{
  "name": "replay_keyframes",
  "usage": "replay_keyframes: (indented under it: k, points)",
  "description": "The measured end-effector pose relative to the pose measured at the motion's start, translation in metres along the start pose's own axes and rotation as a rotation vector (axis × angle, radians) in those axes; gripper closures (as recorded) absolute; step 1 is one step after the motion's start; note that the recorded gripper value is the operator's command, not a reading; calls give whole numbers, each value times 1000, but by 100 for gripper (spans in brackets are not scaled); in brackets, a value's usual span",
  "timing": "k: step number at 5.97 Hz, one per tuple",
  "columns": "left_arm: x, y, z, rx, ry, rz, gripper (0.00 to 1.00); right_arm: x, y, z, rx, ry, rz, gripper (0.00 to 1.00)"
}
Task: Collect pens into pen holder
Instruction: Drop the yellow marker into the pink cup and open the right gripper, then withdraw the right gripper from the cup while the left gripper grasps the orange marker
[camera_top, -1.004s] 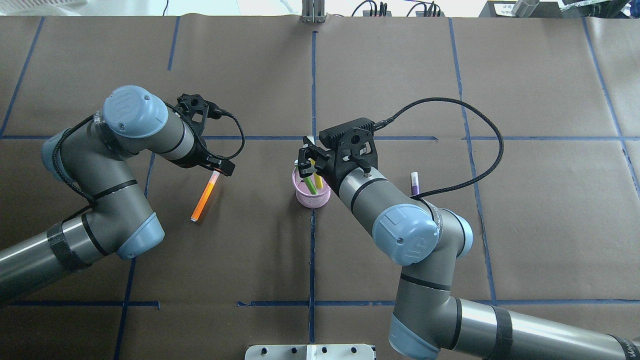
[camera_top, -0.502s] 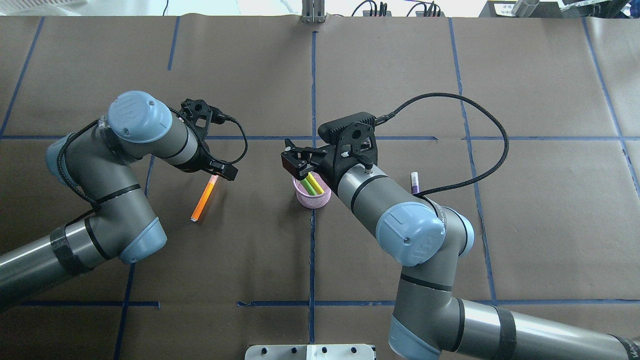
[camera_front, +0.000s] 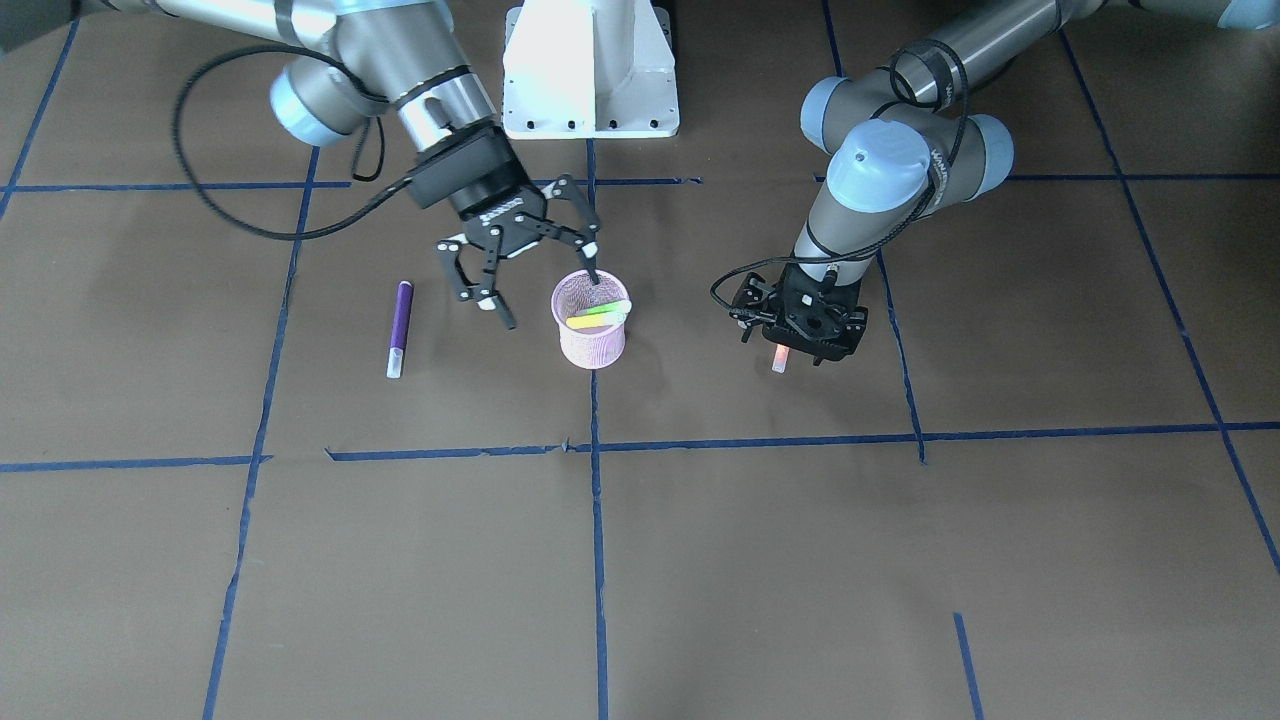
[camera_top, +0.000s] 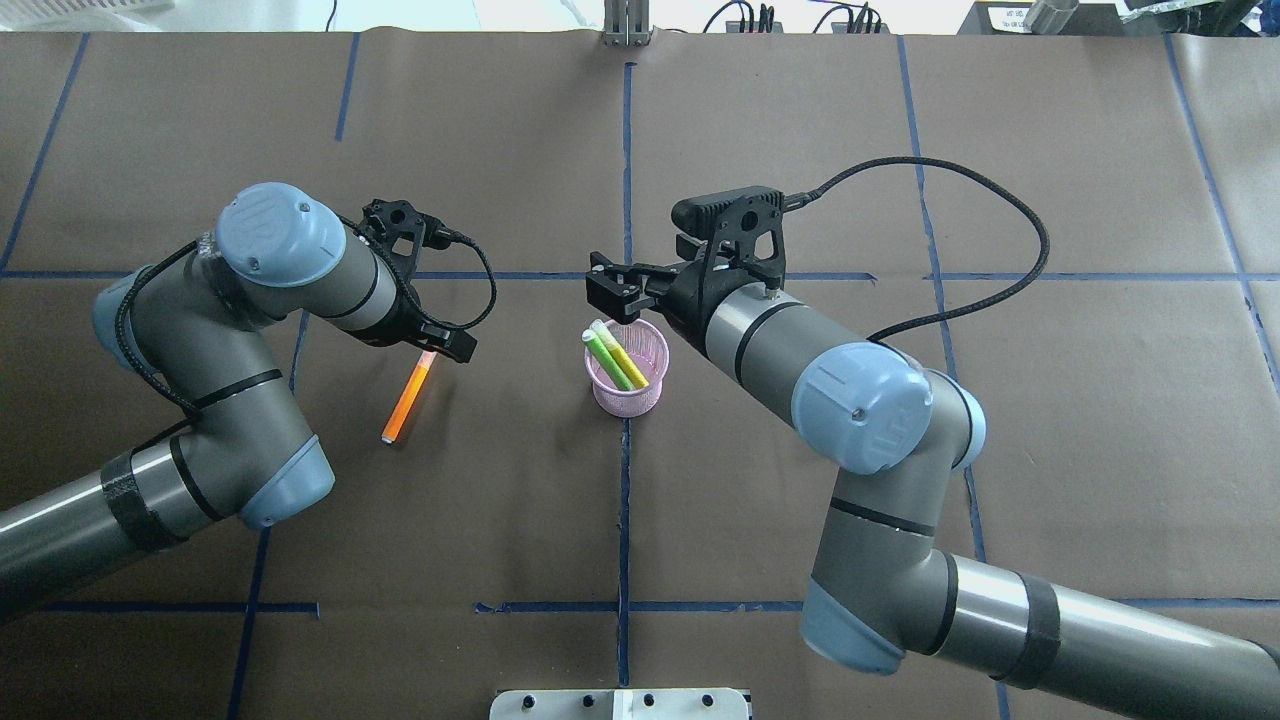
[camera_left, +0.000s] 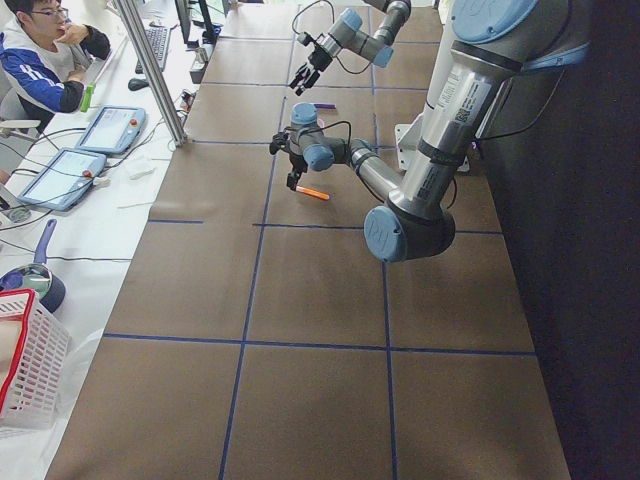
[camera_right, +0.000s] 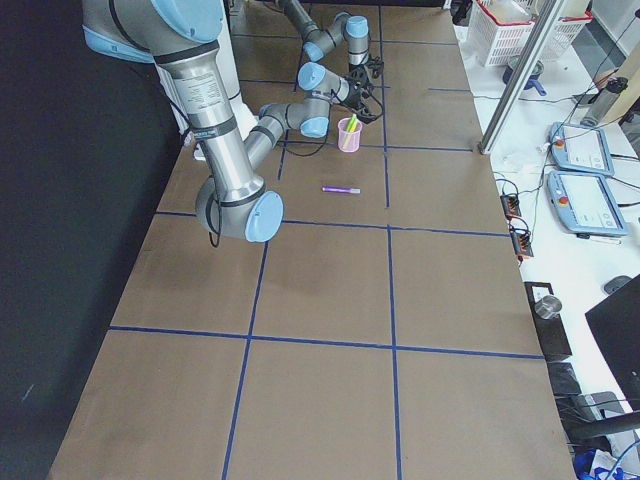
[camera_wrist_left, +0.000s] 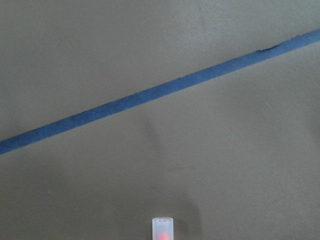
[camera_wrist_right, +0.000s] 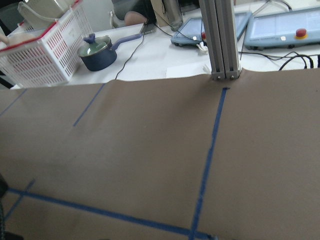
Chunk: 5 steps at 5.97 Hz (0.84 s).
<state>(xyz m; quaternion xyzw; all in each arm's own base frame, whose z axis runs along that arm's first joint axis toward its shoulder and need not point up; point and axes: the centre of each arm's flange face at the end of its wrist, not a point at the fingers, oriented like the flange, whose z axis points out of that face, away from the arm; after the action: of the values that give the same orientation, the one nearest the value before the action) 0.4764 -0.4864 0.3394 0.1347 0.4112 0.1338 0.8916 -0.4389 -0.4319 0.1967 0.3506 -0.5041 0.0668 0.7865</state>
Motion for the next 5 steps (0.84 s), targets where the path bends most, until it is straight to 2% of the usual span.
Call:
replay_keyframes:
  k: [1, 2, 3, 5]
  points:
    - [0, 1, 2, -4, -2, -2, 0, 25, -28, -22, -141, 122, 30, 0]
    - [-2, 2, 7, -13, -9, -5, 0, 49, -52, -39, -259, 214, 81, 0]
    - [-3, 5, 13, -29, -19, -8, 2, 67, -66, -47, -320, 252, 124, 0]
    - [-2, 8, 18, -48, -32, -13, 26, 79, -71, -51, -368, 285, 156, 0]
